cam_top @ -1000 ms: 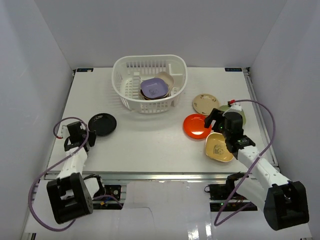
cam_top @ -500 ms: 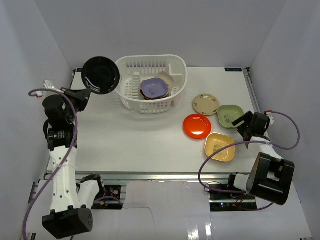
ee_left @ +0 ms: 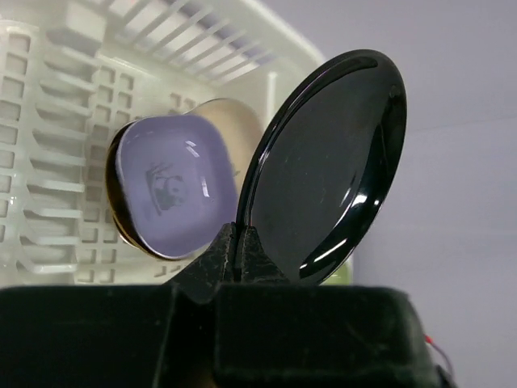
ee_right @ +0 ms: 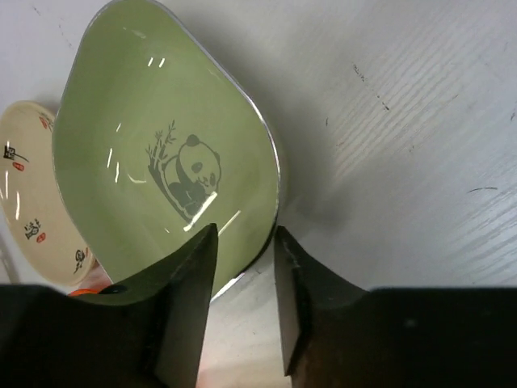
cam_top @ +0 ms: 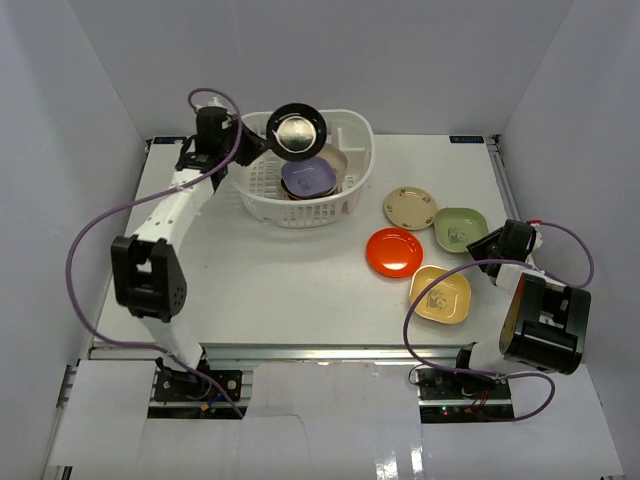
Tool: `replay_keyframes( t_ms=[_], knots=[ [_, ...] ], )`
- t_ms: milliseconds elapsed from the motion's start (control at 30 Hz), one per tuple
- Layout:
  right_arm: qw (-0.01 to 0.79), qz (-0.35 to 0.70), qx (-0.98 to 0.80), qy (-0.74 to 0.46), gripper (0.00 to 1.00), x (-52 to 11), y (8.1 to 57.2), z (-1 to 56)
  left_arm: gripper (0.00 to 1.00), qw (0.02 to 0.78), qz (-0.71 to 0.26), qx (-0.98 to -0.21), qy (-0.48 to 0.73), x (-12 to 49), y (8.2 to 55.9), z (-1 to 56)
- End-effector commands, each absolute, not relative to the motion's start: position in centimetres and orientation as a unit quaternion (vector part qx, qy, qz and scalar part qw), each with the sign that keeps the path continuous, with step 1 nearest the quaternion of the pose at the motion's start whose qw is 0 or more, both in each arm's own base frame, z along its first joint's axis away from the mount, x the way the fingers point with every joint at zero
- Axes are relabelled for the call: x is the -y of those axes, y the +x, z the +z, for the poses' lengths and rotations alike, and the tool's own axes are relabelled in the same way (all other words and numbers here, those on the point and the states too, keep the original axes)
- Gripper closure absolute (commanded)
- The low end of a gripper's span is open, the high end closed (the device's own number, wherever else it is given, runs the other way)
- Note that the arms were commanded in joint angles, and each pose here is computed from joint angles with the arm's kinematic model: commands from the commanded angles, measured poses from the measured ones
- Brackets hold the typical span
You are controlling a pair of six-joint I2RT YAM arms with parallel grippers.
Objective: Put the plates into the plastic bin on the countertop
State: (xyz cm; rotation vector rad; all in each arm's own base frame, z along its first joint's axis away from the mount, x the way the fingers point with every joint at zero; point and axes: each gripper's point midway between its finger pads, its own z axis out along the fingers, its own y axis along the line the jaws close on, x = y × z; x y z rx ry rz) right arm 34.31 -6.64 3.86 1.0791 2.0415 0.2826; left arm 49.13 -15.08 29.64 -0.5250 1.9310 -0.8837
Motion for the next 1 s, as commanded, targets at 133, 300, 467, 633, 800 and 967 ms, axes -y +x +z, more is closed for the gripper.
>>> replay_keyframes(
  t_ms=[133,300,467,633,800,967],
  knots=[
    [0.452,0.154,-0.768,0.426,0.91,6.8,36.3,7.9,1.00,0.393,-0.275,-0.854,-0.202,18.2,53.9,21.0],
    [0.516,0.159,-0.741,0.400,0.92,7.2,36.6,13.4,0.77,0.372,-0.254,-0.870,-0.202,18.4,54.9,17.6],
    [0.587,0.220,-0.714,0.312,0.92,3.7,37.8,22.3,0.08,0.424,-0.300,-0.839,-0.159,19.7,55.7,24.0],
    [0.604,0.238,-0.735,0.195,0.92,-4.1,41.0,28.3,0.02,0.506,-0.352,-0.781,-0.101,20.5,54.9,35.6],
    [0.617,0.267,-0.734,0.092,0.92,-14.7,44.8,35.2,0.02,0.561,-0.357,-0.742,-0.078,18.8,48.9,42.1],
    [0.577,0.253,-0.776,0.016,0.92,-24.2,47.9,33.0,0.02,0.541,-0.362,-0.755,-0.082,16.7,38.6,37.2]
  ],
)
